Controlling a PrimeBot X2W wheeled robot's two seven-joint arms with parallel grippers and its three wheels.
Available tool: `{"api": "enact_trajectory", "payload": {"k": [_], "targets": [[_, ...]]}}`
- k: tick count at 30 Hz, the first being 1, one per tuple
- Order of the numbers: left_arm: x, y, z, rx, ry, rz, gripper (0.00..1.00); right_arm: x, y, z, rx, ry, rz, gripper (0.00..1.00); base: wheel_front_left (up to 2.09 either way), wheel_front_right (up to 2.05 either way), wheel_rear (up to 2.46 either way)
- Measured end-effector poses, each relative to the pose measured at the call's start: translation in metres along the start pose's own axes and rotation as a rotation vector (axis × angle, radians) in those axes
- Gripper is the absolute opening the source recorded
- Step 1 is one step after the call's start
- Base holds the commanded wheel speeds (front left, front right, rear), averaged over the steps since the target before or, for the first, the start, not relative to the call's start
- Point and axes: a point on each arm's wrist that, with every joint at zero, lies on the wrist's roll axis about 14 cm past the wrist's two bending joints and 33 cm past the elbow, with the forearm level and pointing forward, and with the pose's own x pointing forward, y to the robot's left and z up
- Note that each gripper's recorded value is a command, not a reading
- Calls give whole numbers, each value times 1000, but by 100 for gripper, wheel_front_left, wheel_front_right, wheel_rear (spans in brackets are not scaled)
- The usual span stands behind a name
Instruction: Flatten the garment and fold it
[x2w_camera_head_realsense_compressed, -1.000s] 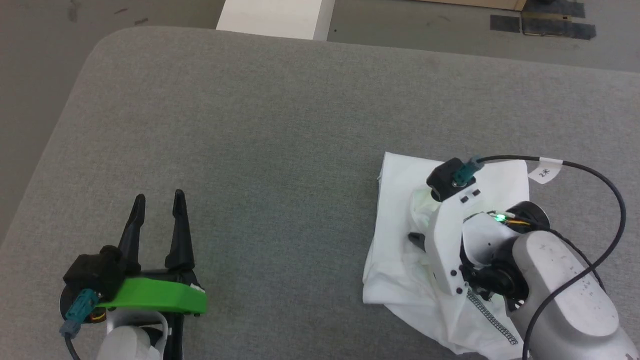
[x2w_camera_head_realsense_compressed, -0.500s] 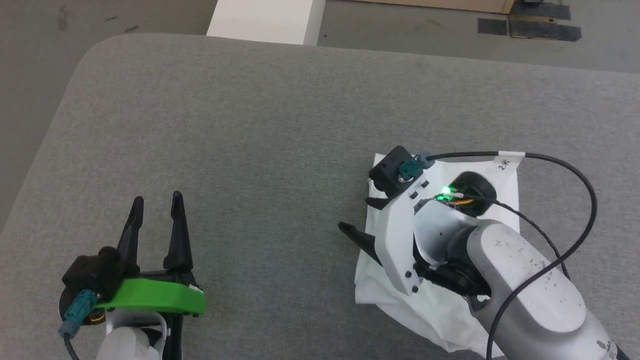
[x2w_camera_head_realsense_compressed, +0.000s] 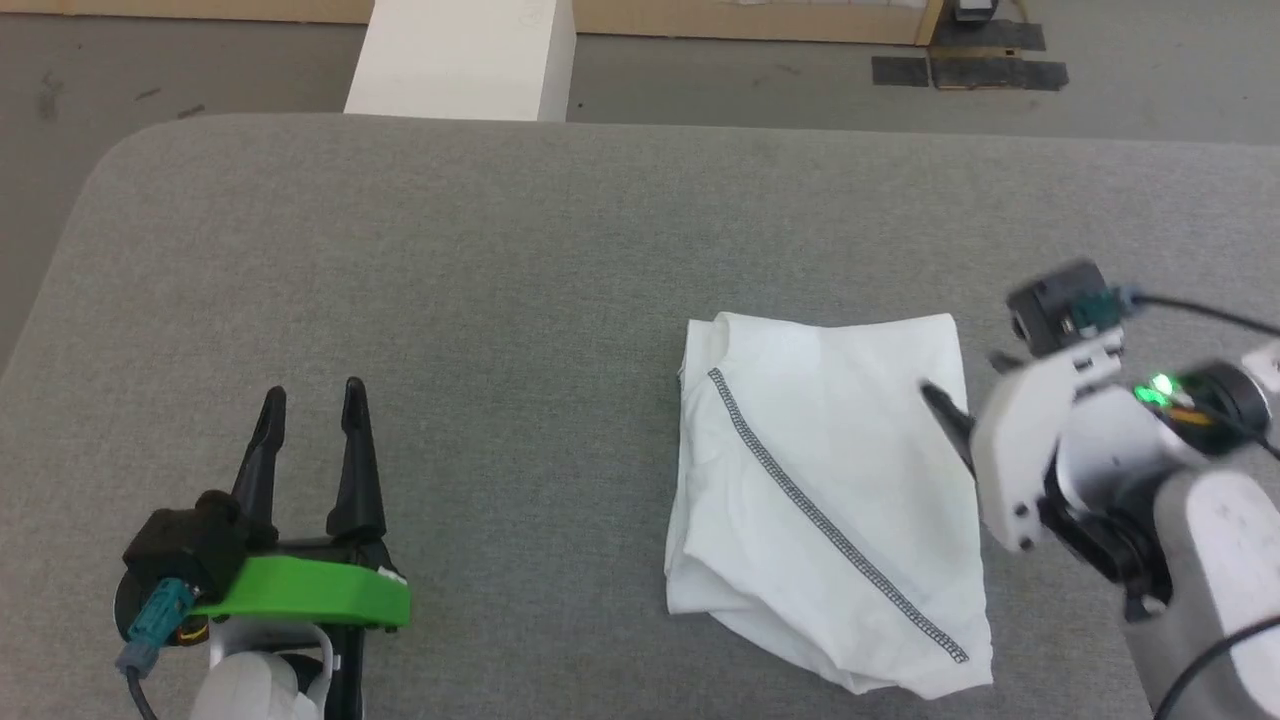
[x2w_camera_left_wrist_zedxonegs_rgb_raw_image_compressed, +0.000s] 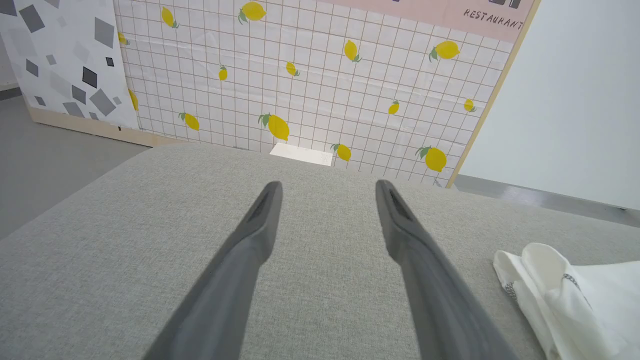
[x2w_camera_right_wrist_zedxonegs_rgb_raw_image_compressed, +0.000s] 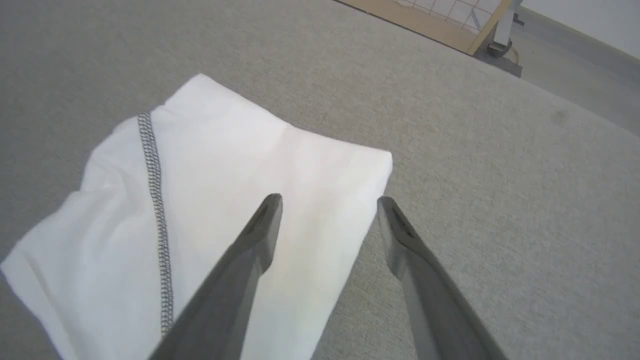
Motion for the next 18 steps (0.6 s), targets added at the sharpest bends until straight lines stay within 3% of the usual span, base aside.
{"api": "enact_trajectory", "payload": {"k": [3,6,15,16,17,18], "targets": [[1,-3,-2,2,4,-8,100,-6,-13,-41,19,131,-68,100,0,0,0],[1,-3,-4,1,10,-10,100,-6,-6,-66,54,207,-60,100,0,0,0],[1,-1,-13,3,36,-3,100,3,14,-105,77,332,-13,100,0,0,0],[1,0,-13,4,38,1,100,4,14,-107,78,338,-10,85,0,0,0],[1,0,-14,4,39,2,100,5,15,-108,80,337,-8,33,0,0,0],[1,1,-14,5,41,3,100,6,14,-107,82,334,-5,0,0,0,0]]}}
